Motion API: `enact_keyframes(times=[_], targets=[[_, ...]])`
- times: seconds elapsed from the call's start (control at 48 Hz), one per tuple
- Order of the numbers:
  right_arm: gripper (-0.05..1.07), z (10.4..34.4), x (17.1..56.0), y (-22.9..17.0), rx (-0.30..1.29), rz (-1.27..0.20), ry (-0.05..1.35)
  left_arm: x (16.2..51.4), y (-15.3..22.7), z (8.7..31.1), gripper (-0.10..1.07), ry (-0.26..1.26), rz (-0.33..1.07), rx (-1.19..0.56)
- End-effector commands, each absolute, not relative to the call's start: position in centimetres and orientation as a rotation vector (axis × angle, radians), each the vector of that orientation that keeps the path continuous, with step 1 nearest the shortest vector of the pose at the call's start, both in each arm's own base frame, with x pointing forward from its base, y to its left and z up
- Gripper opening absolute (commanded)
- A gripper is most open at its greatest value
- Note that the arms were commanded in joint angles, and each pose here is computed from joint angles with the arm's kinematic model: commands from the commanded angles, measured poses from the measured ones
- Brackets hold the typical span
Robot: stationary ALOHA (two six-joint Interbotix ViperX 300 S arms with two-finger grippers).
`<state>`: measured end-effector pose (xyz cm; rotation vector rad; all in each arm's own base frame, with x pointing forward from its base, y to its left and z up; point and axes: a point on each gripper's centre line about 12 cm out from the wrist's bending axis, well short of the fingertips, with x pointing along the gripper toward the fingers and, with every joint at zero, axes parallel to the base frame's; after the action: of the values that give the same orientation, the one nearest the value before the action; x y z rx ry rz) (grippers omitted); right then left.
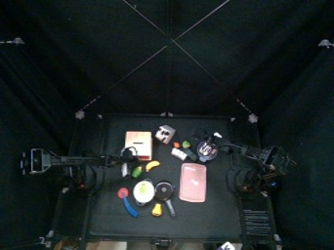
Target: Grab egg sushi
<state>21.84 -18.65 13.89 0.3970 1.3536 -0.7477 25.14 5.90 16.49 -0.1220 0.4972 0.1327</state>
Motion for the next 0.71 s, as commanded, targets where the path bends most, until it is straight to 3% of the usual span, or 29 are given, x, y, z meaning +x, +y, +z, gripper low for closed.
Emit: enact_keyframes(times=[0.0,0.354,0.688], targets=[[0.84,14.1,22.0,-18.7,0.395,-0.748,1.344,25.4,6.1,16.9,0.63,0.483,0.136,-0.123],[0.67,14.2,22.0,-18.7,0.387,-0.748,1.35,25.4,6.1,16.9,0.63,0.484,0.135,-0.122],[0.62,17.2,23.0,-18.1,0.357,-0.742,1.333,25.4,6.0,16.9,0.63,0.482,0.134,-0.122]])
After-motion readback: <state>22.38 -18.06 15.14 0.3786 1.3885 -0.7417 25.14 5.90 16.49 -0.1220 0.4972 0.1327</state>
